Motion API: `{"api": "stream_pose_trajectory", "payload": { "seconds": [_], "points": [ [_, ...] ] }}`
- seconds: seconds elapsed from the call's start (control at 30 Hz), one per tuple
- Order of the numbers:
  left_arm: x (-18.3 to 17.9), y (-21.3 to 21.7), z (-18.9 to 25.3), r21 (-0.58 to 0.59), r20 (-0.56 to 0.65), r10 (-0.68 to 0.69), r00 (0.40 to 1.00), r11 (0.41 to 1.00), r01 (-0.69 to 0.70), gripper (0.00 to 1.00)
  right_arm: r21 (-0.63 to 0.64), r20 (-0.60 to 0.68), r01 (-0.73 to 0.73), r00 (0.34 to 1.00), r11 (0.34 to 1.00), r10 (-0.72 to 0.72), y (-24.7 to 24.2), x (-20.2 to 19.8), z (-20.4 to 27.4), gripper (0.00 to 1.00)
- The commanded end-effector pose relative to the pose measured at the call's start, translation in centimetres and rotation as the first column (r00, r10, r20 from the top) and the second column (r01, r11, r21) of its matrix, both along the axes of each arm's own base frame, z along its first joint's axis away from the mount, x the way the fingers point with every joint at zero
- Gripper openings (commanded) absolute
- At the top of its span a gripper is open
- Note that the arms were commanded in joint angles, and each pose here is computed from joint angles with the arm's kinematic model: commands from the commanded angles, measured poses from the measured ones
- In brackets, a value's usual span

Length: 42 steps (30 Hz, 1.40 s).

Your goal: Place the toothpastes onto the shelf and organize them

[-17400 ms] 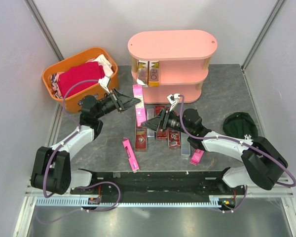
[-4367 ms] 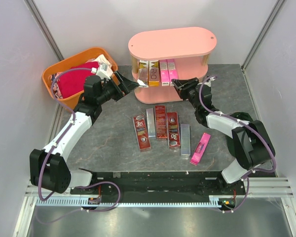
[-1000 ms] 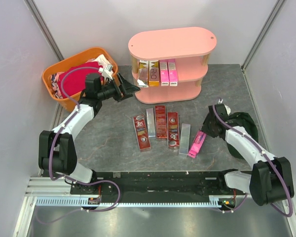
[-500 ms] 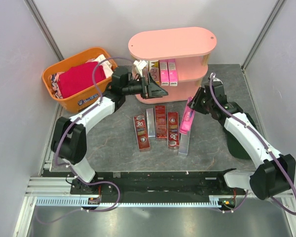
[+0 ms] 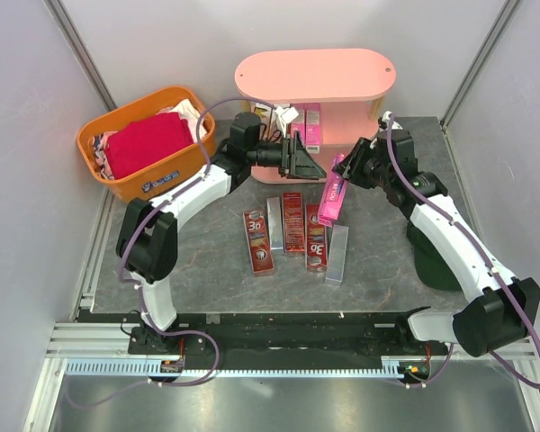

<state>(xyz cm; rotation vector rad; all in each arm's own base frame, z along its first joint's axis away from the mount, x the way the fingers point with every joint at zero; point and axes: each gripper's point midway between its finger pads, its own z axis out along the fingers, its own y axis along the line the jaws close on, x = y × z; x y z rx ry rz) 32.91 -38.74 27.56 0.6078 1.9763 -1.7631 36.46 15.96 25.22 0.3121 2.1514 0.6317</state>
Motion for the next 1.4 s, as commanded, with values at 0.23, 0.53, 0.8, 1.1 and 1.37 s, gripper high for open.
{"api": "stream_pose_trajectory", "payload": {
  "seconds": [0.23, 0.53, 0.8, 1.1, 1.37],
  "points": [
    [-0.8, -2.8, -2.0, 0.061, -0.012, -0.096, 0.995, 0.993, 0.097, 0.75, 0.134, 0.148, -0.063, 0.988, 0.989, 0.042, 2.2, 0.6, 6.1, 0.24],
    [-2.0, -4.1, -2.3, 0.064, -0.029, -0.17, 0.985, 0.983, 0.172, 0.46, 0.177, 0.136, -0.089, 0.988, 0.98, 0.066, 3.0, -0.2, 5.8, 0.25],
    [-2.1, -3.8, -1.8, 0.078, -0.01, -0.157, 0.988, 0.984, 0.157, 0.26, 0.192, 0.163, -0.104, 0.984, 0.976, 0.073, 2.9, -1.0, 6.7, 0.57],
    [-2.4, -2.1, 0.4, 0.081, 0.076, -0.08, 0.994, 0.994, 0.074, 0.24, 0.24, 0.222, -0.151, 0.97, 0.959, 0.097, 3.4, -2.2, 8.3, 0.96],
    [-1.4, 2.4, 3.6, -0.045, 0.101, 0.076, 0.992, 0.996, -0.072, 0.24, 0.266, 0.243, -0.216, 0.958, 0.939, 0.151, 4.5, -3.3, 8.1, 0.98]
  ]
}}
